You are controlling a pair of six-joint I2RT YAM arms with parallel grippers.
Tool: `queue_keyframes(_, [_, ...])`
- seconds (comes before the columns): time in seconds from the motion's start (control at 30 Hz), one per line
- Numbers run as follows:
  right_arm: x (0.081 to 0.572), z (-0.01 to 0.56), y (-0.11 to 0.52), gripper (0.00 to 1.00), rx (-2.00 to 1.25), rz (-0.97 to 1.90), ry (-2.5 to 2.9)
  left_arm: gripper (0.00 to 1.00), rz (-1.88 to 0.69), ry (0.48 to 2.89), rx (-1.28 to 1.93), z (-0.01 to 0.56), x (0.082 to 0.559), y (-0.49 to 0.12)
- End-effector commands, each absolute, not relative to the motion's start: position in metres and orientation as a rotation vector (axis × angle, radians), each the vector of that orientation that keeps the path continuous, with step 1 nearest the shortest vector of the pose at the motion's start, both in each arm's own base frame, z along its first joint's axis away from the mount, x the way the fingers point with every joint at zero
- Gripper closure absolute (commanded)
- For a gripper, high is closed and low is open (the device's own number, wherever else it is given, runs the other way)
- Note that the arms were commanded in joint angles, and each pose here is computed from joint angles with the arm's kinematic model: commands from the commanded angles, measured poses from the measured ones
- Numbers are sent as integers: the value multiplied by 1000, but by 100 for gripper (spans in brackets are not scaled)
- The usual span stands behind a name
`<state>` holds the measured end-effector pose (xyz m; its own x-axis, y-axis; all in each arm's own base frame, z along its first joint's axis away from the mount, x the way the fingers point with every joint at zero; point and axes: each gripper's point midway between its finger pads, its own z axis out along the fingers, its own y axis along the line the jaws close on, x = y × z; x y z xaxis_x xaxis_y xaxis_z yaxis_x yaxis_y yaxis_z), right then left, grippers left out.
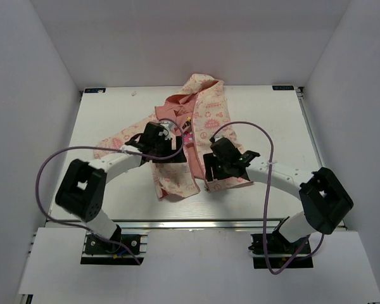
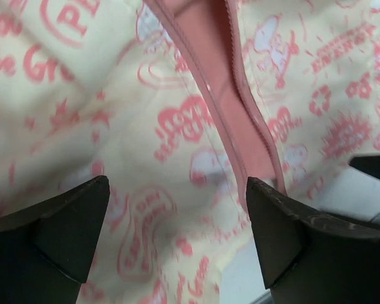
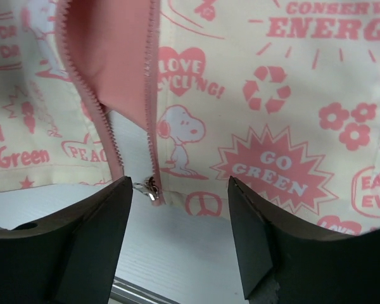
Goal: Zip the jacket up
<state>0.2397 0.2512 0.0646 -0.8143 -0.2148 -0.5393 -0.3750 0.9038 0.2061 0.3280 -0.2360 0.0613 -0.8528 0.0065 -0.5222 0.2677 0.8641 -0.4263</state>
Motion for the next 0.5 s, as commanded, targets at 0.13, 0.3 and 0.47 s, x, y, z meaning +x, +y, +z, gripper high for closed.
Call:
queue_keyframes(0.13, [237,51,241,38,-370,265,2604,2,-708,2421,136,108,294,-217])
queue_keyframes(0.3, [243,50,255,29,-327,288,2607,2,-732,2402,156,115,284,-215])
queue_keyframes(0.47, [254,68,275,24,-330,286,2558,2,-756,2399,179,115,279,-219])
